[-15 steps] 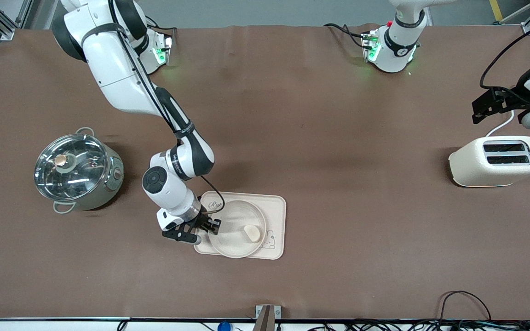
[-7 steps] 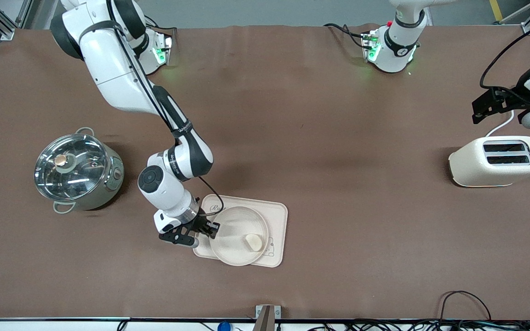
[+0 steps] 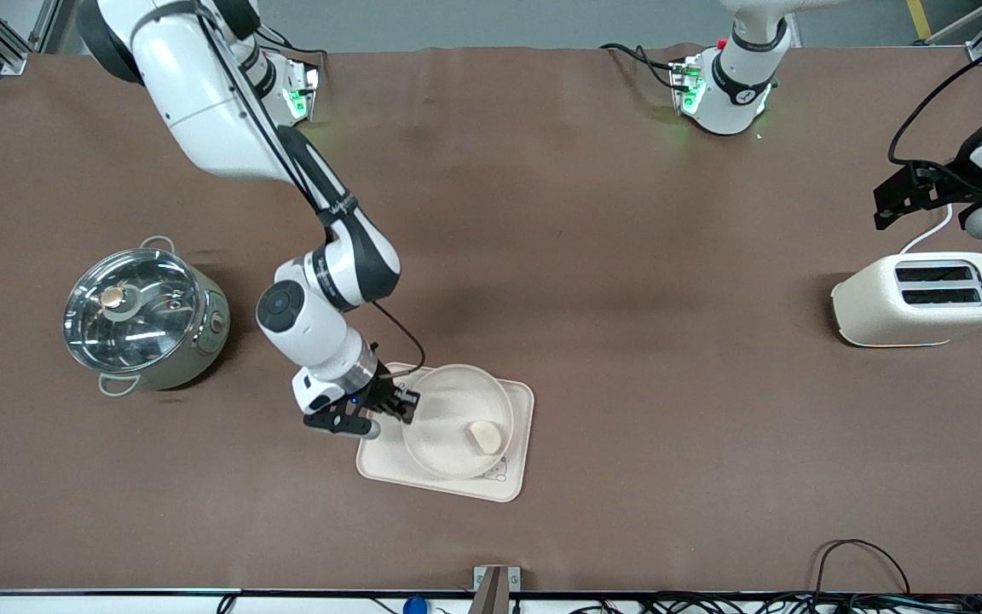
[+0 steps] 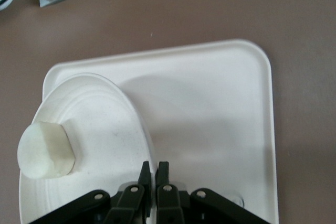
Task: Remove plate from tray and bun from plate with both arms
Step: 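Lift the plate with the bun off the tray with the right gripper, then lower the plate onto the table beside the tray and open the right gripper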
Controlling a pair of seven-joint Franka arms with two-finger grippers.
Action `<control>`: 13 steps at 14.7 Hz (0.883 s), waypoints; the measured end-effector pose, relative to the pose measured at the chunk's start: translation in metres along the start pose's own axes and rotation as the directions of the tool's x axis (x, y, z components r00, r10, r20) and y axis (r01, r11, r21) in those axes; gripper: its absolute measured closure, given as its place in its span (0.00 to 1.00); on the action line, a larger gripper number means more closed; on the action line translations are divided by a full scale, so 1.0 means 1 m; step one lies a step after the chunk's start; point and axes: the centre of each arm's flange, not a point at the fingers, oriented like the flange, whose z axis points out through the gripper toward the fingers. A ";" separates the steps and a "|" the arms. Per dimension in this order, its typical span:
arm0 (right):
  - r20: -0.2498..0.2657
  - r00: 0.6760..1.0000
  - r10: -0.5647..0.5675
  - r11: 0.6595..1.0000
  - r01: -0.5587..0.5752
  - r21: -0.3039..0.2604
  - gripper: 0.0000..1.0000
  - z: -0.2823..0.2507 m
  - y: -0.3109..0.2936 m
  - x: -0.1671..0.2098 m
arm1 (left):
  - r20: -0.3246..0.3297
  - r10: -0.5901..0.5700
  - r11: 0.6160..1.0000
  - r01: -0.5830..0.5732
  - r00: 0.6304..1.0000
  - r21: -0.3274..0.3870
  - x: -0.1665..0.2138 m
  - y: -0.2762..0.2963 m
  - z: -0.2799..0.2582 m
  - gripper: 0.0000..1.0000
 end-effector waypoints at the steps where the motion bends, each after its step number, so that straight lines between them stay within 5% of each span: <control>1: 0.008 1.000 -0.008 1.000 0.008 -0.001 0.93 -0.009 0.000 -0.014 | 0.000 0.000 1.000 0.000 1.000 0.000 0.000 0.000 0.000 0.00; 5: 0.048 0.998 -0.049 0.999 0.050 -0.011 0.93 -0.032 0.003 -0.073 | 0.001 0.000 1.000 0.000 1.000 0.000 0.000 0.000 0.001 0.00; 13: 0.020 0.986 -0.167 0.986 0.167 -0.009 0.93 -0.007 0.033 -0.167 | 0.002 0.004 1.000 -0.004 1.000 -0.001 0.001 0.002 0.001 0.00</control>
